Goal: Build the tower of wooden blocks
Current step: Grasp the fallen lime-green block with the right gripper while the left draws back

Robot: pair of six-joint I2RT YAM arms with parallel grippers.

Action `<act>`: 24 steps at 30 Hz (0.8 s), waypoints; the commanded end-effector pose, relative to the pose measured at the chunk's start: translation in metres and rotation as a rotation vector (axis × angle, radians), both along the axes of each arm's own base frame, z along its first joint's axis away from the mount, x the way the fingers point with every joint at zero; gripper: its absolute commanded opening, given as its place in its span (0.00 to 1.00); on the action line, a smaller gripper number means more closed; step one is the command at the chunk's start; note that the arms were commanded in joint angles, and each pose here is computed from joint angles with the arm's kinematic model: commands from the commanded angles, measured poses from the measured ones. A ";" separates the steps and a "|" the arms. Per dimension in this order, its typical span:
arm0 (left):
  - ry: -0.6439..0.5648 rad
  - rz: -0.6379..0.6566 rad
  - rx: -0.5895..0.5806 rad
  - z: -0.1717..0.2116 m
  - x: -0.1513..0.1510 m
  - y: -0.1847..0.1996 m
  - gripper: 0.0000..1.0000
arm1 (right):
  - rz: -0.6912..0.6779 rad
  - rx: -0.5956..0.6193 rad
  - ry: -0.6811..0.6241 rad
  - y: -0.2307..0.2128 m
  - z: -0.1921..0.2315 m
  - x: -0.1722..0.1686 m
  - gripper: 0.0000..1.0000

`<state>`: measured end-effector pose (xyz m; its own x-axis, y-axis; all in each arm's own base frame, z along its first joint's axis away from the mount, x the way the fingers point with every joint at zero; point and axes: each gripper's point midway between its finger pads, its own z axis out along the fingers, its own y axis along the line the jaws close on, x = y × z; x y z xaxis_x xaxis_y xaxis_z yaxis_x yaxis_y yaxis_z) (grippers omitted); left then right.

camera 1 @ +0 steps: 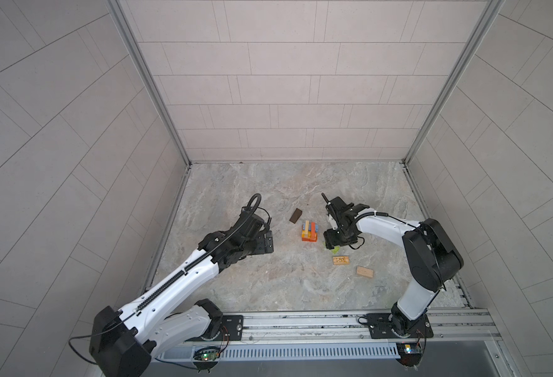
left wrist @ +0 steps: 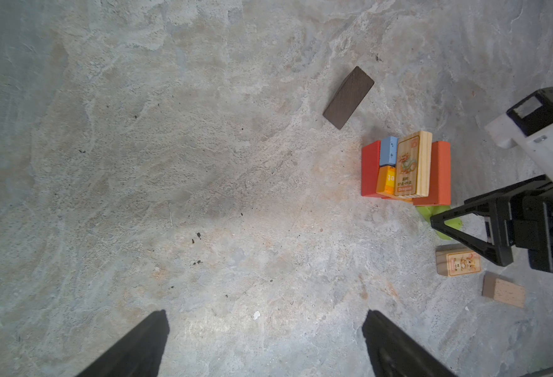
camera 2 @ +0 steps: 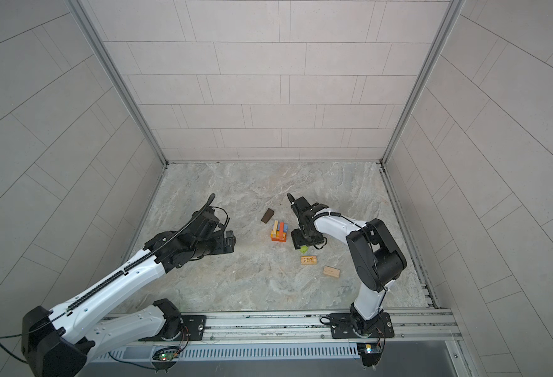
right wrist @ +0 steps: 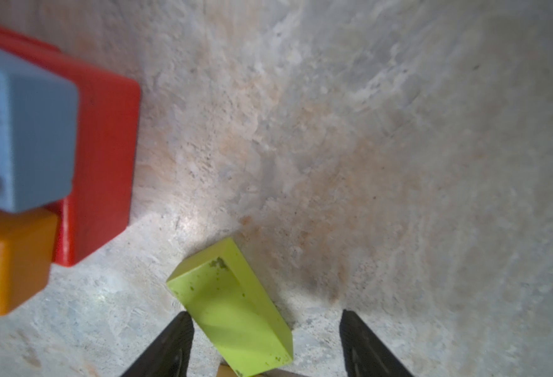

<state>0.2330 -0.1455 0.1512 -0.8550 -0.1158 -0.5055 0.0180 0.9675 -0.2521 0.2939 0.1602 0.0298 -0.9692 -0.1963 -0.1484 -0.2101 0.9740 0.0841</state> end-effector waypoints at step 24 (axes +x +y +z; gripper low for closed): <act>-0.007 -0.025 -0.062 0.029 -0.004 0.005 1.00 | 0.149 0.041 -0.079 0.013 0.067 0.012 0.20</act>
<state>0.2323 -0.1419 0.1626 -0.8601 -0.1370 -0.4914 0.0196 0.9537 -0.3002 0.3021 0.1697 0.0570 -0.9505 -0.2636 -0.1647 -0.2824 0.9537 0.1031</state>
